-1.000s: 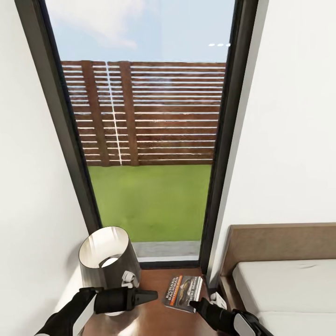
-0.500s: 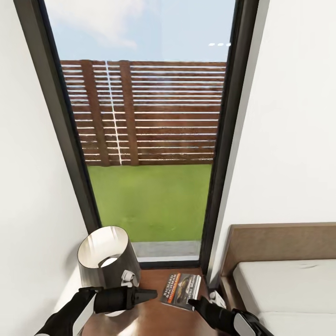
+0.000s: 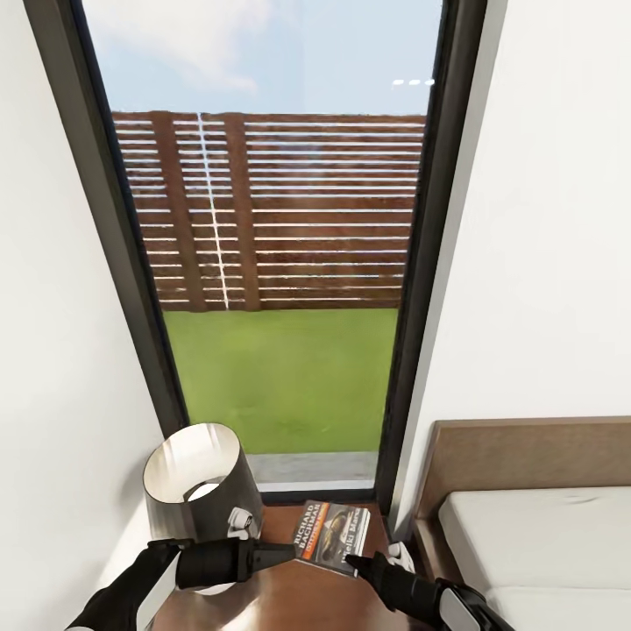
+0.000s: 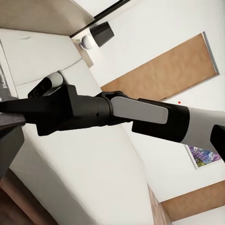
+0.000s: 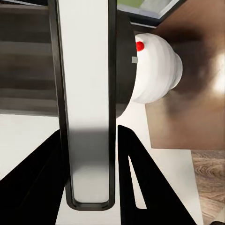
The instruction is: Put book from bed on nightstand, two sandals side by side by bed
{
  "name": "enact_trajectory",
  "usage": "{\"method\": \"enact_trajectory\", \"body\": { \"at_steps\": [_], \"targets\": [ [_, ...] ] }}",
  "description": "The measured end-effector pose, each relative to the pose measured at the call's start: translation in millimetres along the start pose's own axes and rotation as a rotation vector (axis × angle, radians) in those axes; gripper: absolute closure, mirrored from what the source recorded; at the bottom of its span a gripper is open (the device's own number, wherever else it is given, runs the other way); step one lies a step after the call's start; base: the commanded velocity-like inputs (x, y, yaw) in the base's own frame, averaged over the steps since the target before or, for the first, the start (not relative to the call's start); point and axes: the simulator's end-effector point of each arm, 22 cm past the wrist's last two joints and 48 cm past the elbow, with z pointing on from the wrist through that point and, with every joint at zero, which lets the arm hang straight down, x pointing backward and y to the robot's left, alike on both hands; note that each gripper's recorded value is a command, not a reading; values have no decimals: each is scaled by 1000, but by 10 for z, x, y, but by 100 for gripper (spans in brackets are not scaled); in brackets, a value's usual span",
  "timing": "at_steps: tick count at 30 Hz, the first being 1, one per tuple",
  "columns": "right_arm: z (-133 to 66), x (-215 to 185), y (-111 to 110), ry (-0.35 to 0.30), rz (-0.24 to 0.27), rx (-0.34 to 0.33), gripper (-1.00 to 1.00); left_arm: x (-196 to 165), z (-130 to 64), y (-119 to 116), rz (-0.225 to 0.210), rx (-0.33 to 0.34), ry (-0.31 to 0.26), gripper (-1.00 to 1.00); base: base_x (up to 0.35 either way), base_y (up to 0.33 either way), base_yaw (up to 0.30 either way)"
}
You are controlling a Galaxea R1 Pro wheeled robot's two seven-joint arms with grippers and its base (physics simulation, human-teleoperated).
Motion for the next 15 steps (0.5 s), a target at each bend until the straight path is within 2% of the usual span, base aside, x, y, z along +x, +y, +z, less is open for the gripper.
{"method": "enact_trajectory", "body": {
  "at_steps": [15],
  "targets": [
    [42,-6,-46,0,4,-4,100,9,4,69,1,-1,0,-100,0,0,0]
  ]
}}
